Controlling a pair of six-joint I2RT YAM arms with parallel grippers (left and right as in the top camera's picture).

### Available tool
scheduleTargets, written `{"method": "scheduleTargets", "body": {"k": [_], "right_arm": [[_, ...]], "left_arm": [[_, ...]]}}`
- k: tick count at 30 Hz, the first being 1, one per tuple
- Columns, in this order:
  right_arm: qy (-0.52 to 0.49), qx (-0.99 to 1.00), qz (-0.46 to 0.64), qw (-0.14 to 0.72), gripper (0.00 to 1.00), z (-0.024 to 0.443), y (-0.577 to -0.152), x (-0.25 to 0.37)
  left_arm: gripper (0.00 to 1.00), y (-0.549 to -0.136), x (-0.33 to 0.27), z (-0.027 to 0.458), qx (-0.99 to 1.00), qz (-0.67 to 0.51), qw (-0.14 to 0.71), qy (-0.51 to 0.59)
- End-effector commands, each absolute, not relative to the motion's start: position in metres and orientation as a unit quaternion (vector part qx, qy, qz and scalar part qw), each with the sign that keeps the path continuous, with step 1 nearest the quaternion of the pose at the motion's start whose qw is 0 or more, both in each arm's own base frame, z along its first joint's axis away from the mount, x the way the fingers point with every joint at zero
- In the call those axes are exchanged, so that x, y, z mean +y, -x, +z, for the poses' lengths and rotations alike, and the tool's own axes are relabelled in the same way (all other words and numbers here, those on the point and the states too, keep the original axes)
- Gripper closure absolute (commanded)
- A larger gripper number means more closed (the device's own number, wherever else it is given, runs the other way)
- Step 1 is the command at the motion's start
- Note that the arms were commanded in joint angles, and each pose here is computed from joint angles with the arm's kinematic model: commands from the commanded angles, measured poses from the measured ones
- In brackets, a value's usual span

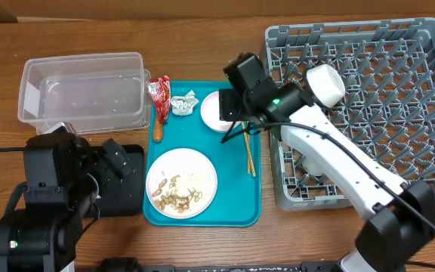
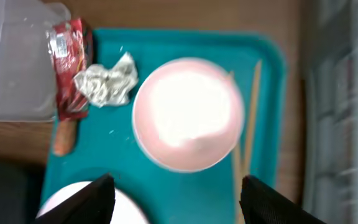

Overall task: Sort waste into correct bins and load items into the dishwasher
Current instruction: 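Set the white bowl in the rack and open the right gripper, then reach the right gripper to the pink-lined bowl on the tray and grasp it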

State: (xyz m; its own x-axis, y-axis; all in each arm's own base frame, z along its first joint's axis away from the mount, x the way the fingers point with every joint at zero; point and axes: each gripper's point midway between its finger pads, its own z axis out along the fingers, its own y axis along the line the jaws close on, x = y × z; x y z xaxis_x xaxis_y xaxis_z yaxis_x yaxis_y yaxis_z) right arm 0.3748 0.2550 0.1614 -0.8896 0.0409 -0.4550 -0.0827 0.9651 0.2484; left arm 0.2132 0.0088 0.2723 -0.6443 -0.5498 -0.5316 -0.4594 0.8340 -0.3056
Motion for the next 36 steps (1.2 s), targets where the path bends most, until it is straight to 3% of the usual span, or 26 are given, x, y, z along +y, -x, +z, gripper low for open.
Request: {"method": "scheduleTargets", "body": {"k": [1,3,5,16,18,23,26,36], "right_arm": [[-0.065,0.968,0.169,0.172,0.33,0.136,-0.369,0.268],[-0.067,0.972,0.156,0.164,0.35,0.121,-0.372,0.267],[-0.073,0.976,0.127,0.164,0.46,0.104,-0.376,0.261],[-0.153,0.978,0.069,0.125,0.49,0.038,-0.384,0.245],[-0.153,0.978,0.069,0.123,0.66,0.036,-0.384,0.245],[-0.149,0.977,0.073,0.131,0.72,0.038,-0.389,0.244],[-0.150,0.978,0.069,0.128,0.93,0.037,-0.388,0.241],[-0.129,0.973,0.090,0.172,0.96,0.081,-0.396,0.238]], "left_arm": [[0.00,-0.214,0.007,0.278,0.900,-0.078,0.322,0.282],[0.00,-0.214,0.007,0.278,0.900,-0.078,0.322,0.282],[0.00,-0.214,0.007,0.277,0.900,-0.078,0.322,0.282],[0.00,-0.214,0.007,0.278,0.900,-0.078,0.322,0.282],[0.00,-0.214,0.007,0.278,0.900,-0.078,0.322,0.282],[0.00,-0.214,0.007,0.278,0.900,-0.078,0.322,0.282],[0.00,-0.214,0.007,0.277,0.900,-0.078,0.322,0.282],[0.00,-0.214,0.007,0.278,0.900,-0.078,0.322,0.282]]}}
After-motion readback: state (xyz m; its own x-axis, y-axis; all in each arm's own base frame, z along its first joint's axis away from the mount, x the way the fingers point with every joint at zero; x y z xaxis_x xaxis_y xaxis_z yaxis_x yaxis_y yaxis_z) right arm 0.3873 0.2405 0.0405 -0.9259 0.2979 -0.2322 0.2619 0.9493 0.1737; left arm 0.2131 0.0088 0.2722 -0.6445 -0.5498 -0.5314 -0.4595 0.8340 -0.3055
